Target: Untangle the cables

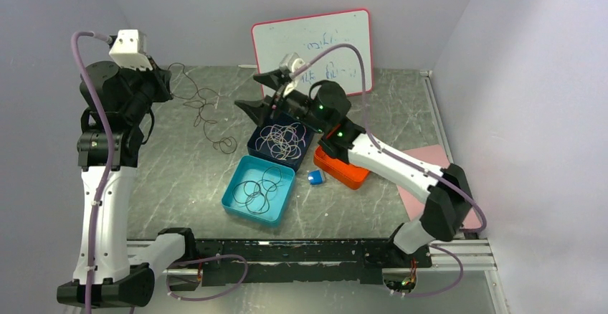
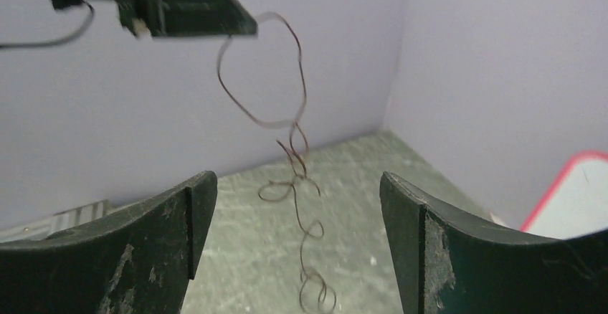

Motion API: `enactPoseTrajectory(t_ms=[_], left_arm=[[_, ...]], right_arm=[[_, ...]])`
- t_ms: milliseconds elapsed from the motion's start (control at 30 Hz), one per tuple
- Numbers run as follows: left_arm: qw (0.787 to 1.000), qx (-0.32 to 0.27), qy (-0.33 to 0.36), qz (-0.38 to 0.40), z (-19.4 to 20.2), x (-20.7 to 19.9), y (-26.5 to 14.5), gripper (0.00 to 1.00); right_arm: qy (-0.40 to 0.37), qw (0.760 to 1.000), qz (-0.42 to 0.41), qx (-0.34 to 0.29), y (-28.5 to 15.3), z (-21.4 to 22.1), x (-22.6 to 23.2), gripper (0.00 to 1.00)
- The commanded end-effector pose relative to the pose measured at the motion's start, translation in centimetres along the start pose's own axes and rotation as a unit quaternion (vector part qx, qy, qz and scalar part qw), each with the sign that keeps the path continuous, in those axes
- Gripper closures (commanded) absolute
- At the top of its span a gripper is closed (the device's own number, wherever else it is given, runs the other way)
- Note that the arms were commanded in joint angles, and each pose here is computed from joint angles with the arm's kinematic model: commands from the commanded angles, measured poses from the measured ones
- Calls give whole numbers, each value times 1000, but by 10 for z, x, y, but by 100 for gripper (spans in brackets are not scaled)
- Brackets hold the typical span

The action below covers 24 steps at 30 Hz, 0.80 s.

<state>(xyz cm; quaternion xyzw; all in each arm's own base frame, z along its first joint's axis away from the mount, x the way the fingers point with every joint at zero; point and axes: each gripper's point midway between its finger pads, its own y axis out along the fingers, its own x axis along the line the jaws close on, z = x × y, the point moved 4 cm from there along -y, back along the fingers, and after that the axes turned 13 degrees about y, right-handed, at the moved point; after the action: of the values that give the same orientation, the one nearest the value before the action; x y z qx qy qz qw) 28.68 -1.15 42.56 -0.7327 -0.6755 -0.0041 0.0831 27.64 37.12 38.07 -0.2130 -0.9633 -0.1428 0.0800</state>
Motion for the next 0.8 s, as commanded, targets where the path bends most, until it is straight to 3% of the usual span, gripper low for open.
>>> enactPoseTrajectory(t_ms=[0, 433, 667, 767], left_arm=[[1000, 11, 14, -16, 10, 5, -8, 93], [1000, 9, -4, 8, 17, -4, -7, 93], [1000, -6, -14, -5, 11, -1, -11, 93], [999, -28, -18, -15, -8, 2, -14, 93]], right_arm=[[-2, 996, -88, 0, 31, -9, 18, 12], [47, 988, -142, 50, 132, 52, 13, 18], [79, 982, -144, 90, 166, 106, 10, 41], [89, 980, -139, 113, 170, 139, 12, 45]])
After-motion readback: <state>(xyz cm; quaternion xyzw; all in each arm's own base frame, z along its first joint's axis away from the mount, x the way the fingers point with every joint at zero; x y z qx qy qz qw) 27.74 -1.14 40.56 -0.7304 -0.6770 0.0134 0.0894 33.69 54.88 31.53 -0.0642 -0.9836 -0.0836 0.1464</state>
